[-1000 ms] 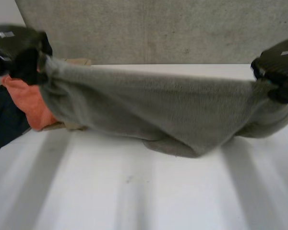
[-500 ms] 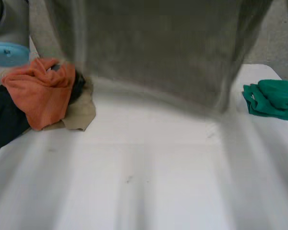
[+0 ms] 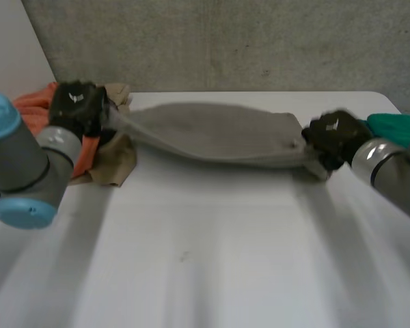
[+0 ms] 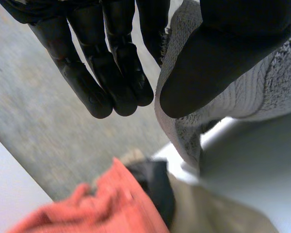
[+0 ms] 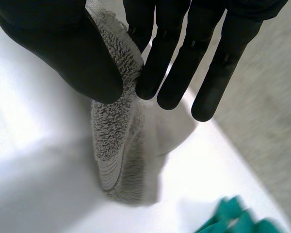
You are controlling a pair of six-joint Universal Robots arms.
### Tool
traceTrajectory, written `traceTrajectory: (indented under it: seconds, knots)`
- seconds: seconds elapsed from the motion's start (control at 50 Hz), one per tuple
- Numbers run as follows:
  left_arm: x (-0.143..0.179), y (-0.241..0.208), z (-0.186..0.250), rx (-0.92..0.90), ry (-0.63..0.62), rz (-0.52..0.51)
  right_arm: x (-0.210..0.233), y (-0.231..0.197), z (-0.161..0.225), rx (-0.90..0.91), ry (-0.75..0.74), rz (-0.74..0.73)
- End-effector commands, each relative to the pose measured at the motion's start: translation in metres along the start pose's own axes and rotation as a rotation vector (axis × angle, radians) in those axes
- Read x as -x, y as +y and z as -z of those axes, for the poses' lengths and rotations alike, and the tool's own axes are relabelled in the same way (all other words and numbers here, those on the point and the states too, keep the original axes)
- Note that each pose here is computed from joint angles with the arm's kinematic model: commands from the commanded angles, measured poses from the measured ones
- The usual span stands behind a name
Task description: Fold the laundry.
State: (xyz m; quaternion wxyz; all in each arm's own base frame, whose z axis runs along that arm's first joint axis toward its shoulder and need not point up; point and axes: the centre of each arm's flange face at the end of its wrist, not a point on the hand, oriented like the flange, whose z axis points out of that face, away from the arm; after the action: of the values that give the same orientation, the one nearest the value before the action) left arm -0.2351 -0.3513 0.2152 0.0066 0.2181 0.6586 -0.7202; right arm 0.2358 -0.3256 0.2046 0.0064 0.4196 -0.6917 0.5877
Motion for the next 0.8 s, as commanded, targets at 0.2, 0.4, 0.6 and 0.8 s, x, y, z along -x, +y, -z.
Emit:
traceTrajectory:
  seconds: [0.2,0.4,0.6,0.8]
  knots:
    - [0.014,0.021,0.003,0.035,-0.023,-0.012,-0.006,0.042,-0.016,0.149,0.022,-0.373]
    - [0.018,0.015,0.012,0.052,-0.013,-0.011,-0.023,0.021,-0.007,0.153,0.023,-0.369]
    - [0.018,0.010,0.028,0.073,0.033,-0.009,-0.016,-0.005,0.009,0.159,-0.243,0.109]
    - [0.026,0.012,0.028,0.086,0.015,-0.013,-0.014,0.003,0.005,0.208,-0.392,0.342]
